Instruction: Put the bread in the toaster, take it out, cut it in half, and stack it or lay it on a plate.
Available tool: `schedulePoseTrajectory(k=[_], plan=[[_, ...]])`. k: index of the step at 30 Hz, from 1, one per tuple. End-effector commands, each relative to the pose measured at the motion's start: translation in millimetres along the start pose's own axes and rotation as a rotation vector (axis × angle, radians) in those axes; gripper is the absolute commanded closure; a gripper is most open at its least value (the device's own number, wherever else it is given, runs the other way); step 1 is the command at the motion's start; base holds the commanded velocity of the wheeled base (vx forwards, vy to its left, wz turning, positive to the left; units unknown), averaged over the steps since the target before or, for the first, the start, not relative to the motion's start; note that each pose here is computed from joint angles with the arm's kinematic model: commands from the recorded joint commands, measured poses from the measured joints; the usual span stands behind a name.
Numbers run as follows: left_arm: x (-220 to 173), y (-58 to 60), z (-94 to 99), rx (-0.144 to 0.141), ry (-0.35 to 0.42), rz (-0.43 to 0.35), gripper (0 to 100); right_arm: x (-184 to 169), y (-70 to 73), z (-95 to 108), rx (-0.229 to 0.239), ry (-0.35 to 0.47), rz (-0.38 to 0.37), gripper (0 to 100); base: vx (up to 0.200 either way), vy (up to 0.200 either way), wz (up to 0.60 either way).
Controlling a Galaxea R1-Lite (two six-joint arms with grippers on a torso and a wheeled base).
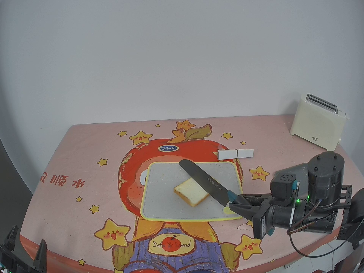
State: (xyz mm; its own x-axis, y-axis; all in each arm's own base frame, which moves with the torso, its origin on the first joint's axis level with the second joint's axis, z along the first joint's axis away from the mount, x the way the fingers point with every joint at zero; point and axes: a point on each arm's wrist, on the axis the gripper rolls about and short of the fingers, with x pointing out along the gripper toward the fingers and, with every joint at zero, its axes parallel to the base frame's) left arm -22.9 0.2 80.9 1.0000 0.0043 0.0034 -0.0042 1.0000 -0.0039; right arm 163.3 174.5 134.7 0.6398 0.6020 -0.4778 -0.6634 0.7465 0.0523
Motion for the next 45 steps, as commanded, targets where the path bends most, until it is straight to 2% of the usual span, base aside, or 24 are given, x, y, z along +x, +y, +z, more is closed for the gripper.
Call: schedulePoseTrajectory(k=[1,4,6,13,25,41,45], plan=[[0.1,0.0,-5.3,-0.001,0.002,0.000,0,3.8,-0.7,-1.8,0.000,0.013,-0.002,100,0.000,0.000,0.00],[0.1,0.0,-5.1,-0.001,0.000,0.000,0,5.0,-0.7,-2.0,0.000,0.016,-0.002,100,0.000,0.000,0.00],[0.1,0.0,-5.1,-0.001,0.000,0.000,0,5.9,-1.1,1.3,0.004,-0.024,-0.003,100,0.000,0.000,0.00],[0.1,0.0,-5.1,-0.001,0.000,0.000,0,11.9,-1.8,2.4,0.009,-0.047,-0.006,100,0.000,0.000,0.00],[0.1,0.0,-5.3,-0.001,0.002,0.000,0,22.2,-2.5,-6.9,0.005,0.004,-0.009,100,0.000,0.000,0.00],[0.1,0.0,-5.1,-0.001,0.000,0.000,0,27.3,-1.7,-10.8,0.003,0.025,-0.008,100,0.000,0.000,0.00],[0.1,0.2,-5.0,-0.010,-0.001,0.010,0,28.3,-1.8,-11.6,0.002,0.030,-0.009,100,0.000,0.000,0.00]])
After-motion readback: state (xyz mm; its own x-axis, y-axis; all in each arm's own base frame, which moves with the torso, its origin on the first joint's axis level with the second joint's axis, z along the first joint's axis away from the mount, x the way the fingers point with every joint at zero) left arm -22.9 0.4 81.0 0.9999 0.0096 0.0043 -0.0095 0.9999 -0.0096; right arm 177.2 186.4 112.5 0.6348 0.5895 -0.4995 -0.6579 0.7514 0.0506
